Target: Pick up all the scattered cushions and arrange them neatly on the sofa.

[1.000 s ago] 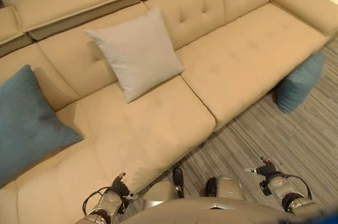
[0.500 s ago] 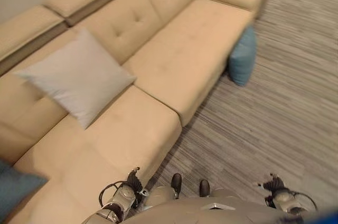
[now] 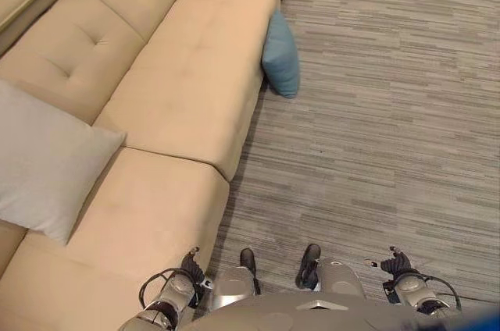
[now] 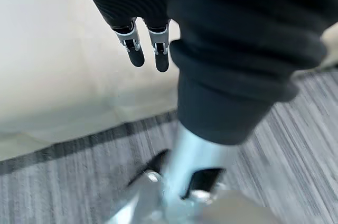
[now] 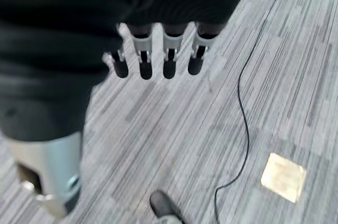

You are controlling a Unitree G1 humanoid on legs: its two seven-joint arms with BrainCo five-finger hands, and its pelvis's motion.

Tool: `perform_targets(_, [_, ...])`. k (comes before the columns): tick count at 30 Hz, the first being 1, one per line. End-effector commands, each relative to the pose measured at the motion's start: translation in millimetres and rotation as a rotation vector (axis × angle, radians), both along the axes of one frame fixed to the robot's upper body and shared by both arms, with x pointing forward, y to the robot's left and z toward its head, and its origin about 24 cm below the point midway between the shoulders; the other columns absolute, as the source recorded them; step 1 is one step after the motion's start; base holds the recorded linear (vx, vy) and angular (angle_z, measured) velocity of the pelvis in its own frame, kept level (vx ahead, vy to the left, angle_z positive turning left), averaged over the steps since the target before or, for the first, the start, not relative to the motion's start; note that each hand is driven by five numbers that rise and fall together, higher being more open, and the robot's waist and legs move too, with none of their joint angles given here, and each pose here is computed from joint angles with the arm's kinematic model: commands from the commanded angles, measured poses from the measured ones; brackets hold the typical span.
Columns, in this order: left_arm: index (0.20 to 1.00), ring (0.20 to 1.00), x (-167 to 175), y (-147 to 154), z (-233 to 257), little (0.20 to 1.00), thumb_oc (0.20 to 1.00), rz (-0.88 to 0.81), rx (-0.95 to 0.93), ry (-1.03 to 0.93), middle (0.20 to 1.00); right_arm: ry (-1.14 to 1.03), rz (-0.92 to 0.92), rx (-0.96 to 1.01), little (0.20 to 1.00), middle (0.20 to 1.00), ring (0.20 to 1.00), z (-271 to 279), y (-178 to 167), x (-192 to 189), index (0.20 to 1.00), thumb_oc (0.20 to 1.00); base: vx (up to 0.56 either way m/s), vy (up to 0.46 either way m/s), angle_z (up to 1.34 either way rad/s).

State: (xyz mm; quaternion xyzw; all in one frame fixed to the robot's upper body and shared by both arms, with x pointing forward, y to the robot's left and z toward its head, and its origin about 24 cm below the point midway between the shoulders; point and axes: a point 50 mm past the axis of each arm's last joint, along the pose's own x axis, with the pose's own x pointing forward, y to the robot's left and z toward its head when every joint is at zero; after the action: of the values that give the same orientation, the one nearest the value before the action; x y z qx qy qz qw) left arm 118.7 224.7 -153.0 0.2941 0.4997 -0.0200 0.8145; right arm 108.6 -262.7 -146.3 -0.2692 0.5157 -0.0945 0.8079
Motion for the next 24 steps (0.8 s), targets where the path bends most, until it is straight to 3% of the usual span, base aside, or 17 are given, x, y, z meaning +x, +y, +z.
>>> perform_targets(1, [1.000, 1.000, 24, -10, 6, 1.000, 1.000, -0.020, -0.038, -0.074, 1.000, -0.069, -0.033, -0.048, 1.000, 1.000, 1.000, 10, -15, 16, 1.000, 1.000, 0.11, -0.167, -0.03])
perform_targets(9, [1.000, 1.000, 39, -22, 11, 1.000, 1.000, -0.050, -0.077, -0.126, 1.000, -0.039, -0.017, -0.064, 1.000, 1.000, 1.000, 7, -10, 12, 1.000, 1.000, 0.22, -0.057, -0.37])
perform_targets(19, [1.000, 1.000, 35, -6, 11, 1.000, 1.000, -0.061, -0.019, -0.087, 1.000, 0.014, 0.013, -0.059, 1.000, 1.000, 1.000, 6, -15, 9, 1.000, 1.000, 0.29, 0.125, -0.89])
perform_targets(24, [1.000, 1.000, 27, -7, 7, 1.000, 1.000, -0.048, -0.026, -0.056, 1.000, -0.017, 0.053, -0.061, 1.000, 1.000, 1.000, 7, -10, 17, 1.000, 1.000, 0.36, -0.040, 0.07])
